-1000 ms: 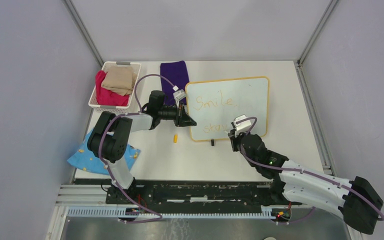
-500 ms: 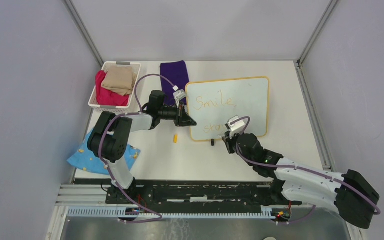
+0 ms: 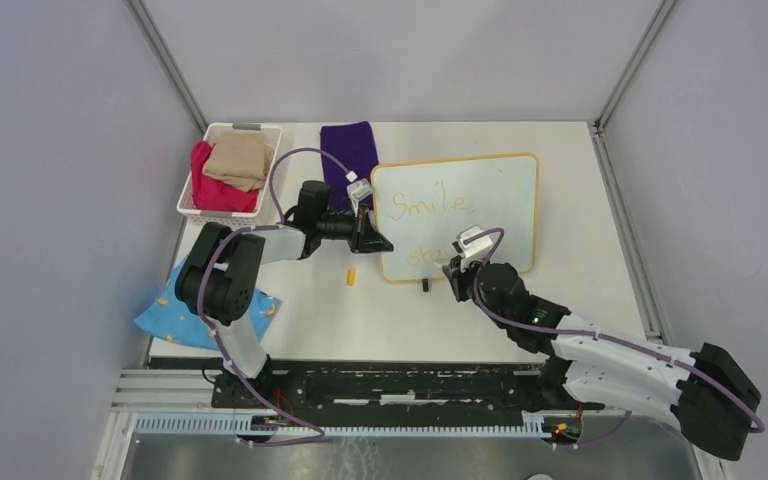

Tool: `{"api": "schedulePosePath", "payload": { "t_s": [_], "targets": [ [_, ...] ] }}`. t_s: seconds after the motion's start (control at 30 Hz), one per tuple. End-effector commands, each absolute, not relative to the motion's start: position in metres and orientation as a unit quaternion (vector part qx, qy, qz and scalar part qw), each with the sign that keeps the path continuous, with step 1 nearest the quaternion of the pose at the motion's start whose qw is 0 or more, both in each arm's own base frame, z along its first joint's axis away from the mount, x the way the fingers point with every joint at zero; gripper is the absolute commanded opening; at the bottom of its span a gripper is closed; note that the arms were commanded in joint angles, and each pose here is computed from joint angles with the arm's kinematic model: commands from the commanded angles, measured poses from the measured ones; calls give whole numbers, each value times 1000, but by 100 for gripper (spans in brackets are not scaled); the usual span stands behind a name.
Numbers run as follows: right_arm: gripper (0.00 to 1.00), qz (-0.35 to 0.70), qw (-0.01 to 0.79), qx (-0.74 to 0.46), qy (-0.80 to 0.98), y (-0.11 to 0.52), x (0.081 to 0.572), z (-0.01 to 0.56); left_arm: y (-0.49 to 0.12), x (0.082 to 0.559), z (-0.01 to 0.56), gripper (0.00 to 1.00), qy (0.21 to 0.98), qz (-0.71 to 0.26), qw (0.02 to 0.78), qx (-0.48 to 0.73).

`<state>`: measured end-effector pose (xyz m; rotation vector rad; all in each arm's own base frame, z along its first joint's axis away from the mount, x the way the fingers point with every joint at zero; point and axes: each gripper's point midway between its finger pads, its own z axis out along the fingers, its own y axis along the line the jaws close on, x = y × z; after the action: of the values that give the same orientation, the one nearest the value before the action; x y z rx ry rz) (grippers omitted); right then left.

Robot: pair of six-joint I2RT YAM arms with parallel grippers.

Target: Write a sentence on the whiteboard

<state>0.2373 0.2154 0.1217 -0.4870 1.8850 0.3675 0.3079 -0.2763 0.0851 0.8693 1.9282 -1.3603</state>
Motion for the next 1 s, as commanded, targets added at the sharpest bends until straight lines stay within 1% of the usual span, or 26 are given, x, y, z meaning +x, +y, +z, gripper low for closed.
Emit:
{"api": "schedulePosePath", "payload": {
  "t_s": [0.0,0.17,0.3,0.43,0.7,0.97],
  "targets": [
    [0,143,612,-161,761,197,247,175,-258,298,5,2,812,-414,262,318],
    [0,68,629,-135,762,154,248,180,-258,298,5,2,812,-415,261,318],
    [0,31,628,-127,767,136,248,175,-258,298,5,2,812,-415,260,317],
    [0,37,627,-129,767,141,249,176,-258,298,4,2,813,-415,259,316],
    [0,66,640,-128,755,160,257,195,-258,298,4,2,813,-415,259,317],
    [0,47,637,-127,759,161,265,193,-258,298,4,2,813,-414,260,317]
  ]
}}
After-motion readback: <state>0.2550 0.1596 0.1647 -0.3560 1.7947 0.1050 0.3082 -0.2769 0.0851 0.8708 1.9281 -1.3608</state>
